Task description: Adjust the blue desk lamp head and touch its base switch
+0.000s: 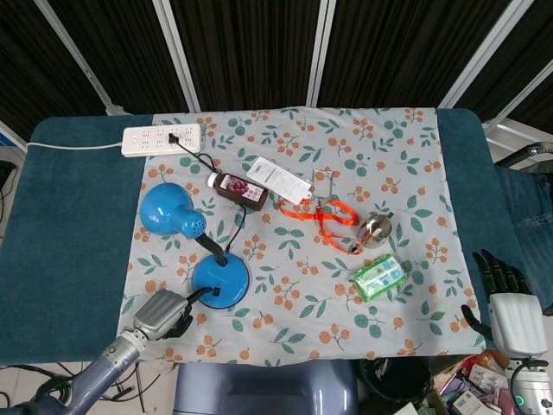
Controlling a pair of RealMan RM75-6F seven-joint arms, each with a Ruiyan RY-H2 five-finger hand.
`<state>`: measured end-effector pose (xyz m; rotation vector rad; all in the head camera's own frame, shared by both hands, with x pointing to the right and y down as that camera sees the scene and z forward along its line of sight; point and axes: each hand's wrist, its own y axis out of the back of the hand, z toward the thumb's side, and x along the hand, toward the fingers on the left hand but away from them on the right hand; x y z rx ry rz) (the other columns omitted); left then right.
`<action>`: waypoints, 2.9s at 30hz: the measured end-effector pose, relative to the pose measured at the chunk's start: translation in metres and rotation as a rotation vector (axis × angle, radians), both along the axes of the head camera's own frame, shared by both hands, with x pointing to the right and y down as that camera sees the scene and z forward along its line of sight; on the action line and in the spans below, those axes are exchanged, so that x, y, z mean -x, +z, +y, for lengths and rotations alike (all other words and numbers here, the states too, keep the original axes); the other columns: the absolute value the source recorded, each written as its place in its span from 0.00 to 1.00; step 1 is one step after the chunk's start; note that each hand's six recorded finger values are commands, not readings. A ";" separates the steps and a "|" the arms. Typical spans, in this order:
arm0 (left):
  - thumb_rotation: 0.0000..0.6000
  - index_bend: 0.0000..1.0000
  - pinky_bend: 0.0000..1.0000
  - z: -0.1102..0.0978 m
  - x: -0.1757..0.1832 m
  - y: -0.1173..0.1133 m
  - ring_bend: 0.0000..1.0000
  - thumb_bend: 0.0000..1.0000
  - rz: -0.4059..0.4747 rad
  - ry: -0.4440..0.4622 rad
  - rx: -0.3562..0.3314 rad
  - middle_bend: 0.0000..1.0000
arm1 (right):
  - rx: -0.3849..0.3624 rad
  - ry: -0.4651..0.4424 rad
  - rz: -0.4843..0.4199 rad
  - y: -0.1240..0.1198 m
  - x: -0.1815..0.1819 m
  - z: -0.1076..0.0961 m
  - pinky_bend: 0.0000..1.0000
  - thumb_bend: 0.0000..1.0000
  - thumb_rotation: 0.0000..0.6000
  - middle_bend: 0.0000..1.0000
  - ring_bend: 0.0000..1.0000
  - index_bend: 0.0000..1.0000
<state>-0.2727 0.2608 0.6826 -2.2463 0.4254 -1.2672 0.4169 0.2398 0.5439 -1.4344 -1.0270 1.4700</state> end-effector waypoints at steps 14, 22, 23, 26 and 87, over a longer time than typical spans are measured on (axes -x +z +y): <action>1.00 0.15 0.69 0.002 -0.003 0.004 0.77 0.58 -0.005 0.014 0.012 0.75 | -0.001 0.000 0.000 0.000 0.000 0.000 0.16 0.18 1.00 0.06 0.12 0.00; 1.00 0.14 0.69 0.001 -0.005 0.005 0.77 0.58 -0.004 0.019 0.007 0.75 | -0.001 0.000 -0.001 0.000 0.000 0.000 0.16 0.18 1.00 0.06 0.12 0.00; 1.00 0.14 0.69 0.000 -0.005 0.004 0.77 0.58 -0.003 0.018 0.003 0.75 | -0.001 0.000 -0.001 0.000 0.000 0.000 0.16 0.18 1.00 0.06 0.12 0.00; 1.00 0.13 0.69 0.000 -0.005 0.004 0.77 0.58 -0.002 0.017 -0.002 0.75 | 0.000 0.000 0.000 0.000 0.000 0.000 0.16 0.18 1.00 0.06 0.12 0.00; 1.00 0.03 0.21 -0.052 0.046 -0.124 0.10 0.26 -0.056 -0.033 -0.501 0.14 | -0.002 -0.003 0.002 0.000 0.001 0.000 0.16 0.18 1.00 0.06 0.12 0.00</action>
